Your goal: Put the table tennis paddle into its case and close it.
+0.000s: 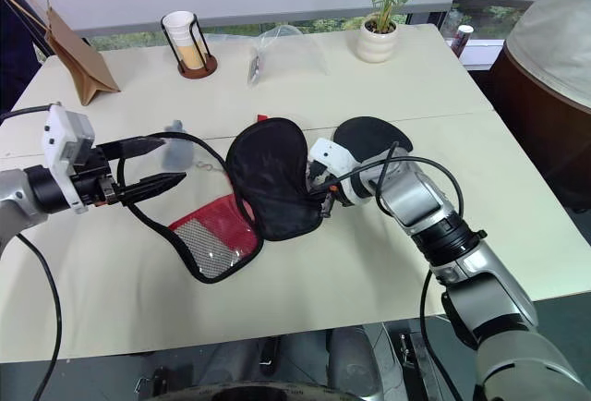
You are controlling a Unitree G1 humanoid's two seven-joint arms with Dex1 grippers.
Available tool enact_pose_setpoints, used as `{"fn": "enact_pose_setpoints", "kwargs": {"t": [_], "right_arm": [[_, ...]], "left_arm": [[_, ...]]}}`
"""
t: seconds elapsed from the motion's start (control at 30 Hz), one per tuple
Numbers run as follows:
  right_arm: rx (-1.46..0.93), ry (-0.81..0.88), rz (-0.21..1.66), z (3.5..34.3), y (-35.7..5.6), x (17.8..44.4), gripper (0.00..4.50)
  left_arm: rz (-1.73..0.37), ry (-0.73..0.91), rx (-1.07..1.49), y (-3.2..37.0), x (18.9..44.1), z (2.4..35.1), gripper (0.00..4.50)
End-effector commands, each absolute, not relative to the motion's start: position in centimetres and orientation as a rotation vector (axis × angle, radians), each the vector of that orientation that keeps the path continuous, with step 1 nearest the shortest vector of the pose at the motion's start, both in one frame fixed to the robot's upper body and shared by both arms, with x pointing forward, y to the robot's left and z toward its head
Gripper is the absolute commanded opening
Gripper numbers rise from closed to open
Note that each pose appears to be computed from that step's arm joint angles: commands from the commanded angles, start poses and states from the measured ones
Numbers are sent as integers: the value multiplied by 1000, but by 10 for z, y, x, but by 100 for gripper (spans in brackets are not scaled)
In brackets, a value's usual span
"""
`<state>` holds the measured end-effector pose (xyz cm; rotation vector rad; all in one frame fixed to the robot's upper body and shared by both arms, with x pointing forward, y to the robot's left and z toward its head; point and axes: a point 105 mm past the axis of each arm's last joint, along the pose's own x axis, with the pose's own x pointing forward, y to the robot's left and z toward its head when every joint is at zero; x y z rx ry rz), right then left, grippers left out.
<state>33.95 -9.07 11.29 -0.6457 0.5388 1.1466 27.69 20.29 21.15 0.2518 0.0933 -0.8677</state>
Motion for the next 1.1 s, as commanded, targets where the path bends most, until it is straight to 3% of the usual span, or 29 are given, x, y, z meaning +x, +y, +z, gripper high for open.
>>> {"fn": "enact_pose_setpoints", "kwargs": {"t": [0.03,0.6,0.77,0.9,1.1], "right_arm": [[-708,512,1142,119,-105,347,2],[-676,514,1011,128,-133,374,2],[-614,487,927,145,-138,380,228],[-558,421,837,177,-154,380,428],[-554,440,611,194,-217,374,440]], "left_arm": [[-873,54,279,201,277,220,402],[-888,56,277,196,279,217,402],[-893,57,273,194,279,215,402],[-897,60,269,193,278,213,402],[-905,63,265,193,279,211,402]]}}
